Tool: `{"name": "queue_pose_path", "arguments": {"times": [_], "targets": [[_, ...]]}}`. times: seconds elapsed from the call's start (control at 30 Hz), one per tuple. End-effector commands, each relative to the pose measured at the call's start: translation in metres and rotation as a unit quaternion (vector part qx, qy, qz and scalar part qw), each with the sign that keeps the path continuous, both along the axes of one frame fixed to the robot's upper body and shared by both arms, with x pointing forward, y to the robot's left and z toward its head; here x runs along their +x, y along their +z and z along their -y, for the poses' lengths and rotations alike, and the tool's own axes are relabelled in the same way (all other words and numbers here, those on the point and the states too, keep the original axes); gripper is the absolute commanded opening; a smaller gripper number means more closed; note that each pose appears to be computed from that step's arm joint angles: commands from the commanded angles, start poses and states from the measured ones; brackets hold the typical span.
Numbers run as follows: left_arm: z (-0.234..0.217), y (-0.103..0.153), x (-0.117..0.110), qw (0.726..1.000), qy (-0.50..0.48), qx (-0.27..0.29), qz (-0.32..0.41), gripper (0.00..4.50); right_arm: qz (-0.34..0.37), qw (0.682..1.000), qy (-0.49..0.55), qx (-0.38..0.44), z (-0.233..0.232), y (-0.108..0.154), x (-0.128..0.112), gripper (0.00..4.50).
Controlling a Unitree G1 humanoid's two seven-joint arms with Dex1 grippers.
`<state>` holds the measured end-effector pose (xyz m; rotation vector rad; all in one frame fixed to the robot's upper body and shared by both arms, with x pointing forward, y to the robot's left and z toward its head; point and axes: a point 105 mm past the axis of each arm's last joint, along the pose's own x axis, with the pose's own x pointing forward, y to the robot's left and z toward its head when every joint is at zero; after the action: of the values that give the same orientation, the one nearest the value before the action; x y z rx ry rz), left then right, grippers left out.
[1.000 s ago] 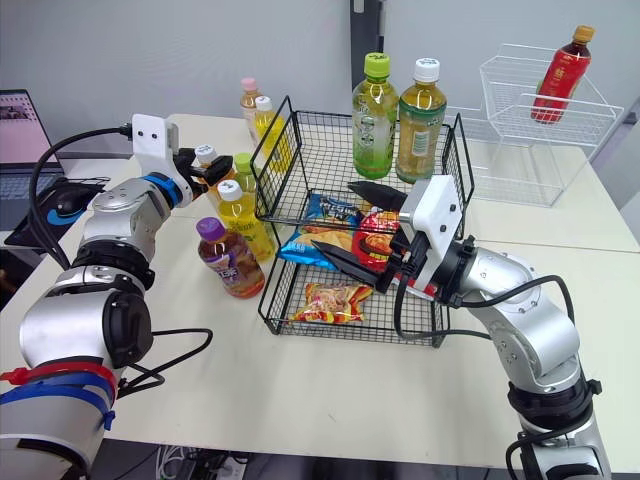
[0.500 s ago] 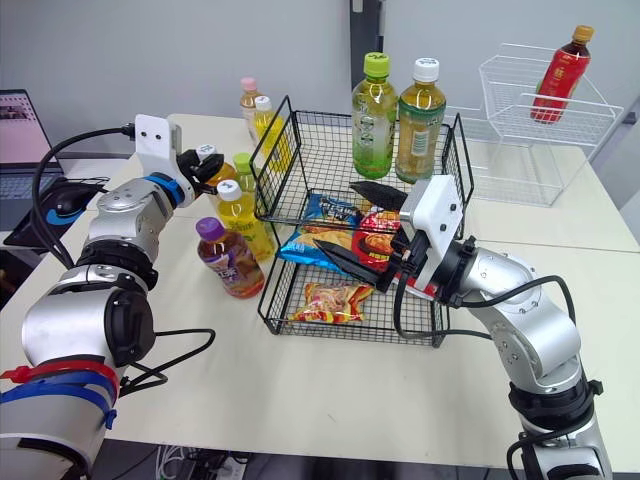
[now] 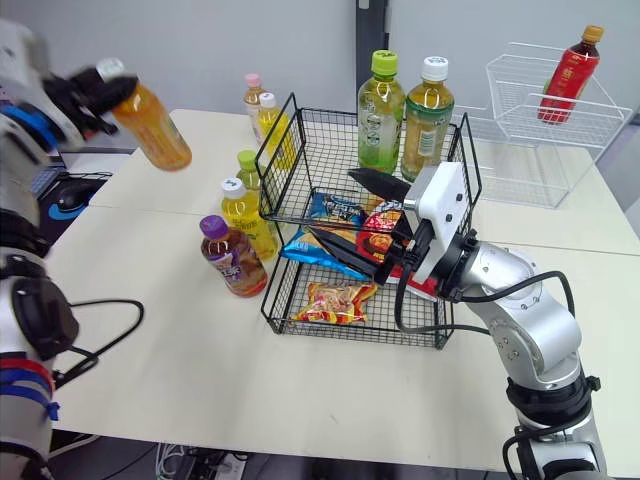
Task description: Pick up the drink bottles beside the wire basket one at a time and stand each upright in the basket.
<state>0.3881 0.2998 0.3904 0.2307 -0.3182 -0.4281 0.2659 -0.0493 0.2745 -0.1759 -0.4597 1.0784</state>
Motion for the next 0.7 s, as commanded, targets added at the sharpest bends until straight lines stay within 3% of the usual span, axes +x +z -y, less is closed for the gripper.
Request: {"name": "queue_pose_path", "arguments": {"times": [0.03, 0.2, 0.33, 0.7], "targets": [[0.018, 0.061, -0.039, 0.996, -0.069, 0.021, 0.06, 1.33, 0.037, 0.999, -0.001, 0.018, 0.002, 0.016, -0.007, 4.5], [0.047, 0.1, -0.057, 0.987, -0.15, 0.007, 0.06, 1.33, 0.049, 0.998, -0.009, 0.027, 0.002, 0.019, -0.006, 4.5], [0.072, 0.113, -0.055, 0.98, -0.191, -0.002, 0.062, 1.33, 0.06, 0.997, -0.023, 0.036, 0.003, 0.023, -0.003, 4.5], [0.141, 0.079, -0.01, 0.969, -0.243, 0.026, 0.02, 1.33, 0.064, 0.994, -0.061, 0.063, 0.008, 0.025, -0.004, 4.5]]}}
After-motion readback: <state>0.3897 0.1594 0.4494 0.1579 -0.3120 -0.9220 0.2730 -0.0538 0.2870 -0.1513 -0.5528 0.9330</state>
